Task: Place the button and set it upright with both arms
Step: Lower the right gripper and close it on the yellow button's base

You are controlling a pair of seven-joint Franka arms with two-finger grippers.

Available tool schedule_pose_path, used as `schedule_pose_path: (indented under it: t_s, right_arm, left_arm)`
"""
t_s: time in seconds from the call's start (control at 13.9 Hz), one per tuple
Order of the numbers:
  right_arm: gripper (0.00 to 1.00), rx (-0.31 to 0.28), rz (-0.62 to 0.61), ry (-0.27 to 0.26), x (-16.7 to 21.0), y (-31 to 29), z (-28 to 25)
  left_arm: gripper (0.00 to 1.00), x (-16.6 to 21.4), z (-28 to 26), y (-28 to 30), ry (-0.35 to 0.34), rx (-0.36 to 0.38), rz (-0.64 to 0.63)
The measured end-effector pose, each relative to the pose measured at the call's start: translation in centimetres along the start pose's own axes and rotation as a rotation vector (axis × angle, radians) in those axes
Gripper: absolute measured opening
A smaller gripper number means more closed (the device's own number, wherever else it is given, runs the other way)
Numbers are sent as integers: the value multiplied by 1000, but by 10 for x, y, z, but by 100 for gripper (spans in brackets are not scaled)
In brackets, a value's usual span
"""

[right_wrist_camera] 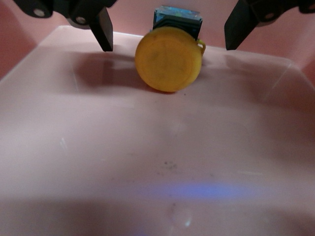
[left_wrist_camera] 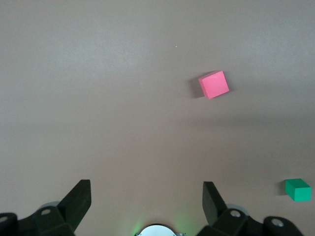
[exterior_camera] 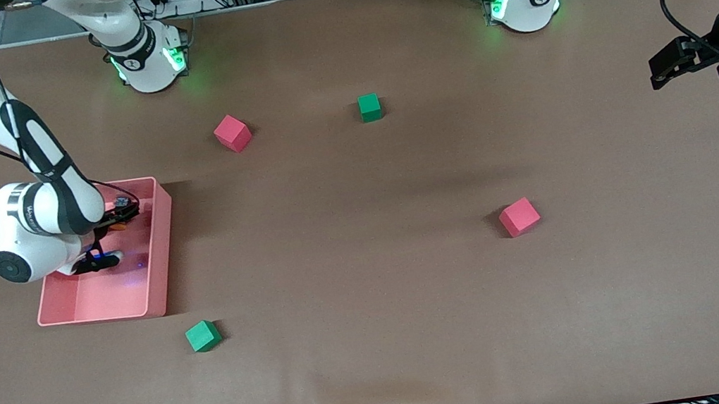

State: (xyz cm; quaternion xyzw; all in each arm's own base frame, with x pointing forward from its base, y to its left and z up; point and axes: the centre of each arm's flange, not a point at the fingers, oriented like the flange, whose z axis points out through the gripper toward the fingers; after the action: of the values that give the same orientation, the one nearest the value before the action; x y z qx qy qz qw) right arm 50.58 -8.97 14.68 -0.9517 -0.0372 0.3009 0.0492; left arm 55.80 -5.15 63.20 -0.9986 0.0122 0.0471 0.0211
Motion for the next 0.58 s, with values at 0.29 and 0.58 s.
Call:
schedule_pose_path:
  t_s: [0.29,0.58]
  right_arm:
    - [89,-1,5,-7,-1,3,4]
    - [67,-2,8,-11,-2,5,4]
  left_arm:
    - [100,0,0,2,0,0,4]
    - [100,0,0,4,0,0,7]
